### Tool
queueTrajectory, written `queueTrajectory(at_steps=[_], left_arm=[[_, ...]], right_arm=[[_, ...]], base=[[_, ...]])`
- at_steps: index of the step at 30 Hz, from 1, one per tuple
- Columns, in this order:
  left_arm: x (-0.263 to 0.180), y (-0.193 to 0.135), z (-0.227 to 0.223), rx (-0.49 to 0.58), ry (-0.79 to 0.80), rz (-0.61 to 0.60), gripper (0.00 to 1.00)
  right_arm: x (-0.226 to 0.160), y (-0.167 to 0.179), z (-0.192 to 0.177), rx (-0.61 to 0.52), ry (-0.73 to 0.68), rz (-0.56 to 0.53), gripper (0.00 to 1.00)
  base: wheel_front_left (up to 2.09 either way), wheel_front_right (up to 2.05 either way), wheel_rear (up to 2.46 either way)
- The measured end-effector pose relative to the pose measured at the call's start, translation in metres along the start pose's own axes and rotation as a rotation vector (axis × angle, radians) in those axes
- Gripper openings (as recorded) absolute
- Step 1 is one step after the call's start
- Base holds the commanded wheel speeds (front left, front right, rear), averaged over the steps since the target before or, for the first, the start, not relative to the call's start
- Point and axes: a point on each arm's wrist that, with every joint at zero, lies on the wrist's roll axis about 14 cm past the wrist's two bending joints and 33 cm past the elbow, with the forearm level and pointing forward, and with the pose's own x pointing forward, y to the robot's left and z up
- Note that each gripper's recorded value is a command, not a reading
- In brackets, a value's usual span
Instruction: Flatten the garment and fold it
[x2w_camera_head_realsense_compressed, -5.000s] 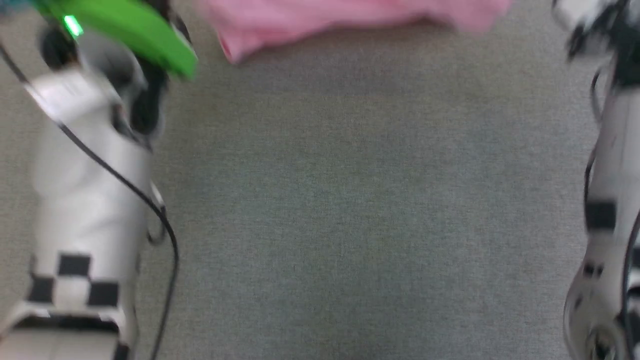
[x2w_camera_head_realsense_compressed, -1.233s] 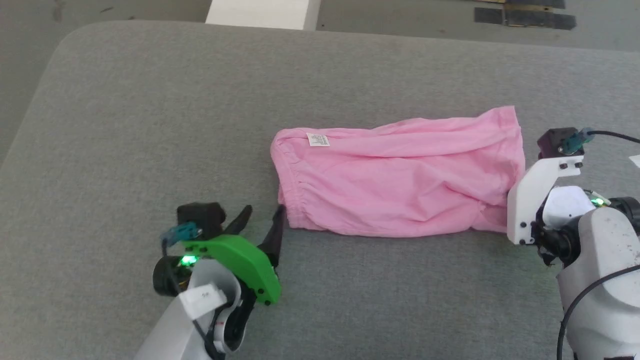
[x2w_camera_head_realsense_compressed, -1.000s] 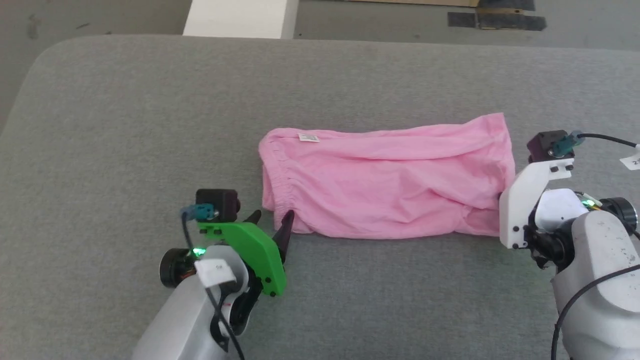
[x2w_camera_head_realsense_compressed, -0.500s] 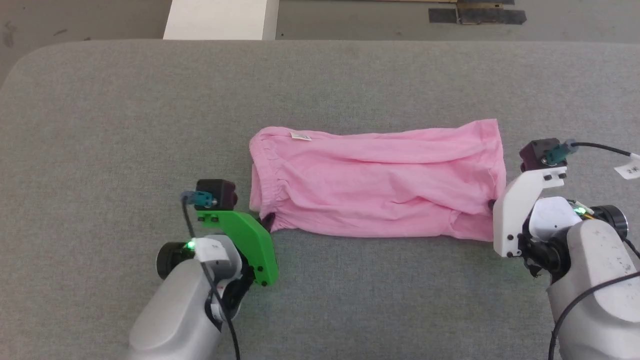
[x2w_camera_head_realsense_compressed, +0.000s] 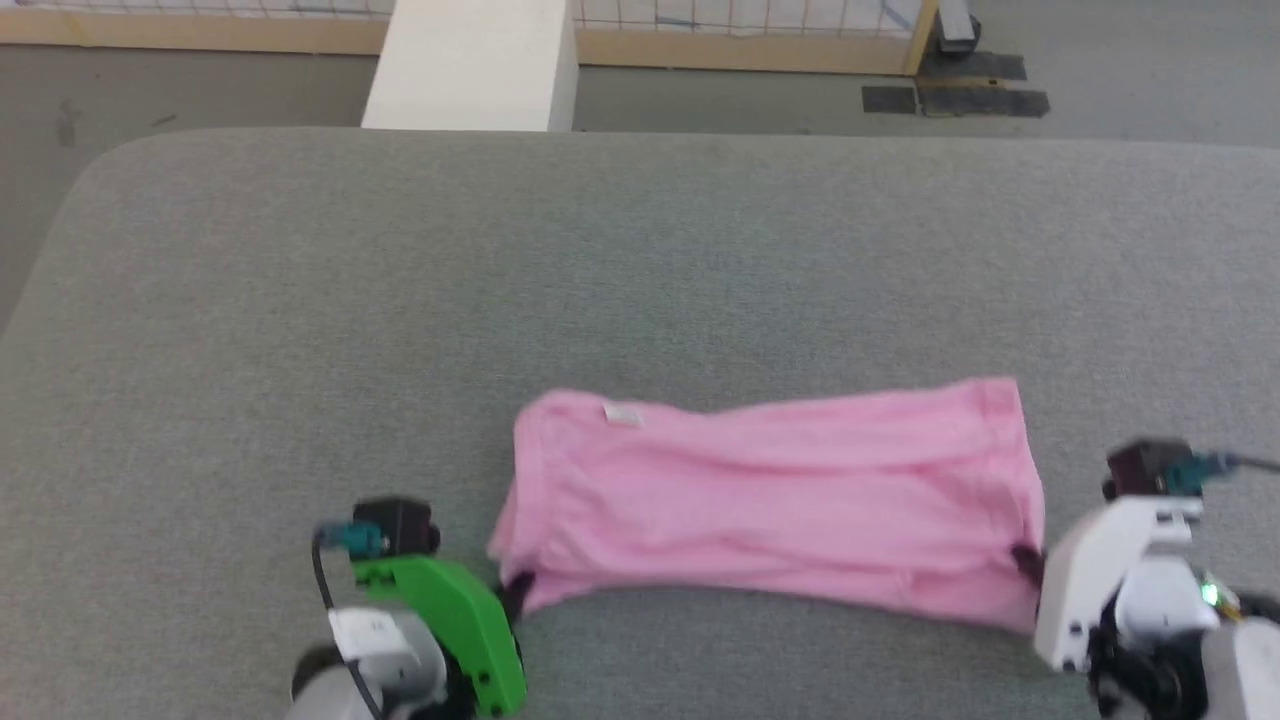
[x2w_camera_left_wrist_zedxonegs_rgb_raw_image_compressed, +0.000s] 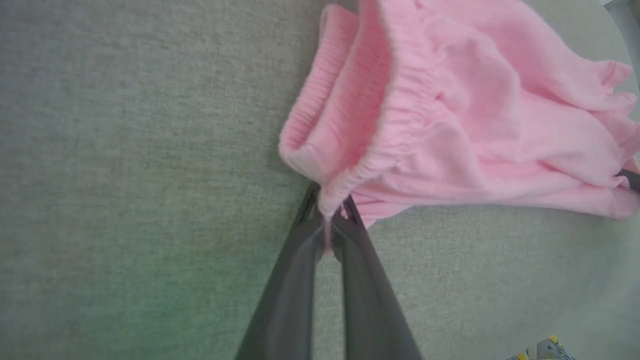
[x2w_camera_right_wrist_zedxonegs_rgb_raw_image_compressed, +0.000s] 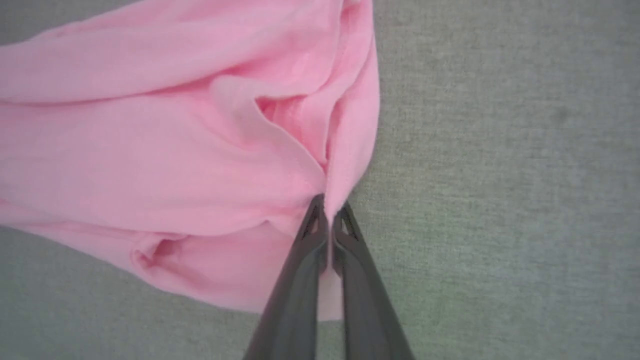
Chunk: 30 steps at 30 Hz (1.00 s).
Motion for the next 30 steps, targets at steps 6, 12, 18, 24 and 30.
queueTrajectory(at_steps=[6,12,18,24,30], left_arm=[[-0.010,-0.002,-0.012,-0.066,0.007,0.003,1.00],[-0.029,0.000,0.025,-0.093,-0.106,-0.013,1.00],[-0.062,0.023,0.090,-0.051,-0.336,0.043,1.00],[-0.087,0.027,0.151,0.195,-0.713,0.103,1.00],[-0.086,0.026,0.161,0.336,-0.900,0.124,1.00]], right_arm=[[-0.011,-0.001,-0.020,0.057,0.009,0.001,1.00],[-0.030,-0.011,0.005,0.084,-0.114,-0.021,1.00],[-0.044,-0.016,0.028,0.042,-0.163,-0.051,1.00],[-0.025,-0.006,0.038,-0.063,-0.085,-0.056,1.00],[0.005,-0.002,0.022,-0.141,0.051,-0.071,1.00]], base=[[0.00,0.00,0.00],[0.00,0.00,0.00],[0.00,0.00,0.00],[0.00,0.00,0.00],[0.00,0.00,0.00]])
